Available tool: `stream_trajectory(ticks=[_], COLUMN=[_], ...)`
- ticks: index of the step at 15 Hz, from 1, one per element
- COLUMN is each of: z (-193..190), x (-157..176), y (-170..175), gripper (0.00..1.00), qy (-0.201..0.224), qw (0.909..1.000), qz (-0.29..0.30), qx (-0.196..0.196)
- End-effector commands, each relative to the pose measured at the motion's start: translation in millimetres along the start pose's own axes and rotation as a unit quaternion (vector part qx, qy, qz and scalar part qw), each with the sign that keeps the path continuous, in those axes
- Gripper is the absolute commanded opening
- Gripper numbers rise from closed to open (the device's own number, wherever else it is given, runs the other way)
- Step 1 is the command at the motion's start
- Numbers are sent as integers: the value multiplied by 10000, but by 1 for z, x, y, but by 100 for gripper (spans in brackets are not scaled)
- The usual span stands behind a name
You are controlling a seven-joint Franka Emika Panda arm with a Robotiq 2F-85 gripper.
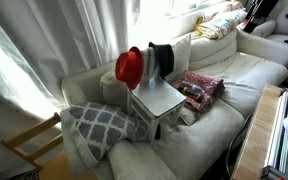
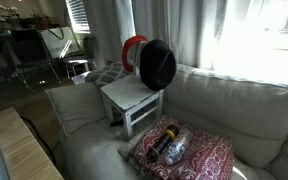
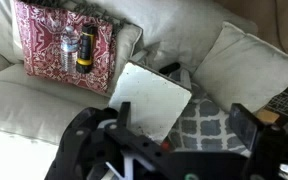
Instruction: Pick up the black hat and put it upside down on the chair, pick up the red hat and put it in the black hat
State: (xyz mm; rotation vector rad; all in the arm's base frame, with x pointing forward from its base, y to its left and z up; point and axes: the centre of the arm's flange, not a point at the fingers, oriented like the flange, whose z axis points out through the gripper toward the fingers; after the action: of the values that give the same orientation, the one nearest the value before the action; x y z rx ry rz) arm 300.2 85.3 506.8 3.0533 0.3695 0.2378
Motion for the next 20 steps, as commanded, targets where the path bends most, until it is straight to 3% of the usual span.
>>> stream_trajectory(ticks=[1, 12, 17, 20], z=[0, 0, 57, 91], x=[0, 0, 65, 111], y=[0, 0, 16, 27], gripper=[100, 100, 100, 100], qy=[0, 0, -319, -247], qw=[10000, 10000, 9993, 9993], qz=[0, 0, 136, 289], qx=[0, 0, 101, -57])
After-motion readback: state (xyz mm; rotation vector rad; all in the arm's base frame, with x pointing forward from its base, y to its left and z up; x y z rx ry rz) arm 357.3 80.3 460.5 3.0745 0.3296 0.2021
